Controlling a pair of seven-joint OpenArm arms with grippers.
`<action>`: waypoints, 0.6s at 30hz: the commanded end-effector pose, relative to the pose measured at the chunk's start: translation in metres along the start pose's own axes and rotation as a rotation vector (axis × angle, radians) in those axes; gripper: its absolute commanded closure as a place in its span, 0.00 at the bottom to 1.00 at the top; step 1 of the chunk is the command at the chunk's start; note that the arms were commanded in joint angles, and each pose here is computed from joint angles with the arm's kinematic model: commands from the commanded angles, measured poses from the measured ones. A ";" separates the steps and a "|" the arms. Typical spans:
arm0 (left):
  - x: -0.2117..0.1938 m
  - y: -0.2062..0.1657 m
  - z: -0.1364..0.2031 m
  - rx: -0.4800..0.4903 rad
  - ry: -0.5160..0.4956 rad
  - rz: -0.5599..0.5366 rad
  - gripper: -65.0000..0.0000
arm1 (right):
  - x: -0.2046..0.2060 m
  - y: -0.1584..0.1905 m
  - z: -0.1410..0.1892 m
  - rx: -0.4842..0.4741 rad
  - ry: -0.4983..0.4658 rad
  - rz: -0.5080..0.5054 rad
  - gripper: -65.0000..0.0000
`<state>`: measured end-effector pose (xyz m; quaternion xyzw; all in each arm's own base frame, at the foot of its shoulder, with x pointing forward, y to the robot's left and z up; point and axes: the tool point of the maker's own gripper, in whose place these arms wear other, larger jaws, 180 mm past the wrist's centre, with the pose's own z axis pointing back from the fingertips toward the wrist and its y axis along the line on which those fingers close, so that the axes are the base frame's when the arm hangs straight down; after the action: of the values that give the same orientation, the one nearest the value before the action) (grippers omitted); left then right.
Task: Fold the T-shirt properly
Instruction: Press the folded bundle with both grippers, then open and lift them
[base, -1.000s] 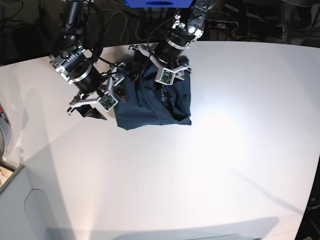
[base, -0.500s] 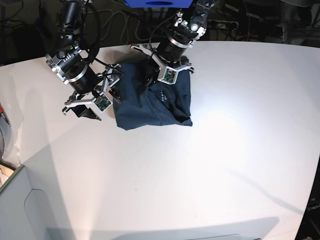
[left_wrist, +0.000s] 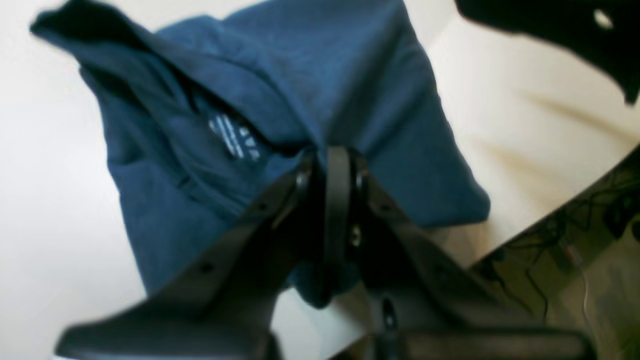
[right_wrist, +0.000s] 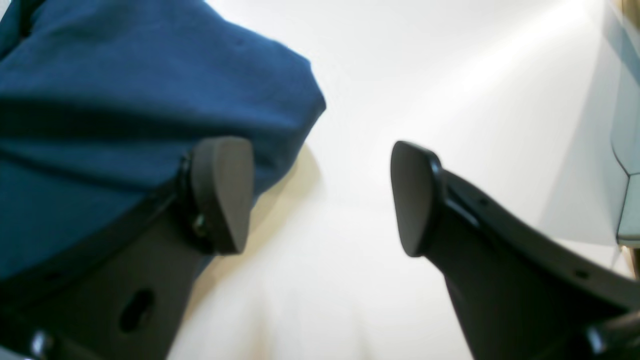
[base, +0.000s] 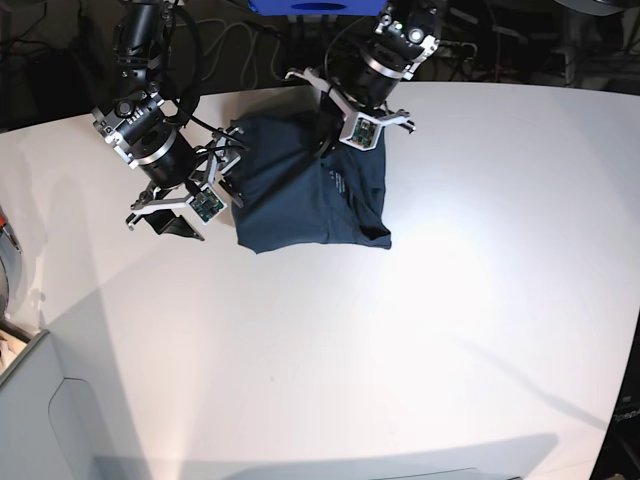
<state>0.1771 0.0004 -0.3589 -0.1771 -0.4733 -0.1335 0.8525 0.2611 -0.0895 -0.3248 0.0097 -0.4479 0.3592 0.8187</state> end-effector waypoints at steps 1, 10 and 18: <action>0.009 0.000 0.003 0.003 -0.038 0.009 1.00 | 0.011 -0.001 0.002 -0.001 -0.043 0.006 0.37; 0.005 -0.004 0.007 -0.001 -0.030 0.020 0.62 | 0.011 0.000 0.002 0.001 -0.044 0.004 0.37; 0.040 0.017 0.031 0.067 -0.117 0.012 0.48 | 0.017 0.022 0.004 0.055 -0.061 0.017 0.37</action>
<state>0.1812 0.0256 -0.3195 -0.1585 -0.5160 -0.1060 0.8351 0.2466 -0.0719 -0.3323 0.0304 -0.4353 0.3770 0.8170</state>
